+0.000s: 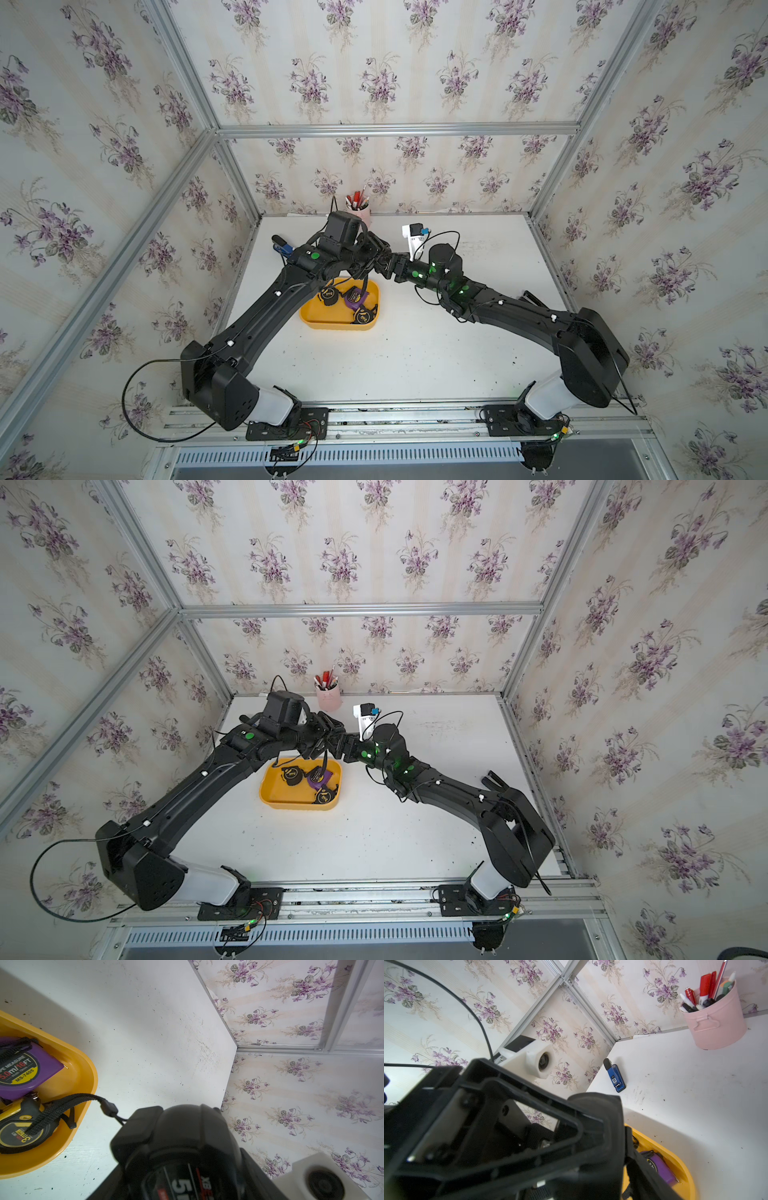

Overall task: Take the tape measure out of the storage box
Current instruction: Place the tape measure at the center of the board.

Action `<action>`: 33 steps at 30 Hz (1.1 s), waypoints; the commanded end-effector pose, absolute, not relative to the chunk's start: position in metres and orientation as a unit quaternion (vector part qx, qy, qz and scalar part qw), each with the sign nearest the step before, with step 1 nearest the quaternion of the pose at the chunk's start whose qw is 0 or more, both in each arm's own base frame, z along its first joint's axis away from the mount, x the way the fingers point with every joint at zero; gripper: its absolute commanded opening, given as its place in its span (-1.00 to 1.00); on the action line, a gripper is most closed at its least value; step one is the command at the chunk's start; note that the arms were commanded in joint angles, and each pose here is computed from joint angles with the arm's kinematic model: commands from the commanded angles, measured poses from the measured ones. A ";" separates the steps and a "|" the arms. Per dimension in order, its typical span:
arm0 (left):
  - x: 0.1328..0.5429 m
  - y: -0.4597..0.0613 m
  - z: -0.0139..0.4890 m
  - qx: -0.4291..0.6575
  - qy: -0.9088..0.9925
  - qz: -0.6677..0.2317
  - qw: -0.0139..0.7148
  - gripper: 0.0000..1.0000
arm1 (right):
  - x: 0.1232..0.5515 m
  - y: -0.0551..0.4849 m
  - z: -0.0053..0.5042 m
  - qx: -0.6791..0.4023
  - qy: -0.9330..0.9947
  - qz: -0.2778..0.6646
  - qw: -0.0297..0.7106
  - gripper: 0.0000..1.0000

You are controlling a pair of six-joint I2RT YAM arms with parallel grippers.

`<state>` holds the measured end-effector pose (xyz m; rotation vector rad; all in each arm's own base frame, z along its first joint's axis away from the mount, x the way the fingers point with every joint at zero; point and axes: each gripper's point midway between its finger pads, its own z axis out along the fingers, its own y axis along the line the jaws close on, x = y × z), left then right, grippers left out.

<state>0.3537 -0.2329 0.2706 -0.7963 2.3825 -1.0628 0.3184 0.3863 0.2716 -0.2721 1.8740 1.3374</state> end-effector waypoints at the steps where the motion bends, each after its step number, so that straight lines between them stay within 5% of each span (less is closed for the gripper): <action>1: 0.356 -0.241 0.281 -0.272 0.849 -0.401 0.212 -1.00 | 0.321 0.390 0.287 -0.105 0.723 0.540 0.418 0.41; 12: 0.356 -0.244 0.286 -0.267 0.845 -0.410 0.216 -0.92 | 0.324 0.393 0.281 -0.103 0.731 0.534 0.412 -0.33; 15: 0.354 -0.241 0.289 -0.263 0.846 -0.406 0.223 -0.59 | 0.325 0.392 0.280 -0.101 0.734 0.529 0.413 -0.53; 18: 0.354 -0.236 0.292 -0.258 0.848 -0.399 0.236 0.01 | 0.324 0.386 0.279 -0.097 0.737 0.521 0.420 -0.57; 21: 0.356 -0.233 0.290 -0.254 0.850 -0.391 0.244 0.38 | 0.323 0.377 0.278 -0.091 0.741 0.507 0.431 -0.59; 30: 0.357 -0.229 0.277 -0.243 0.858 -0.383 0.242 0.98 | 0.318 0.337 0.282 -0.064 0.751 0.458 0.471 -0.64; 33: 0.358 -0.223 0.273 -0.233 0.865 -0.375 0.240 1.00 | 0.330 0.310 0.267 -0.029 0.781 0.411 0.470 -0.65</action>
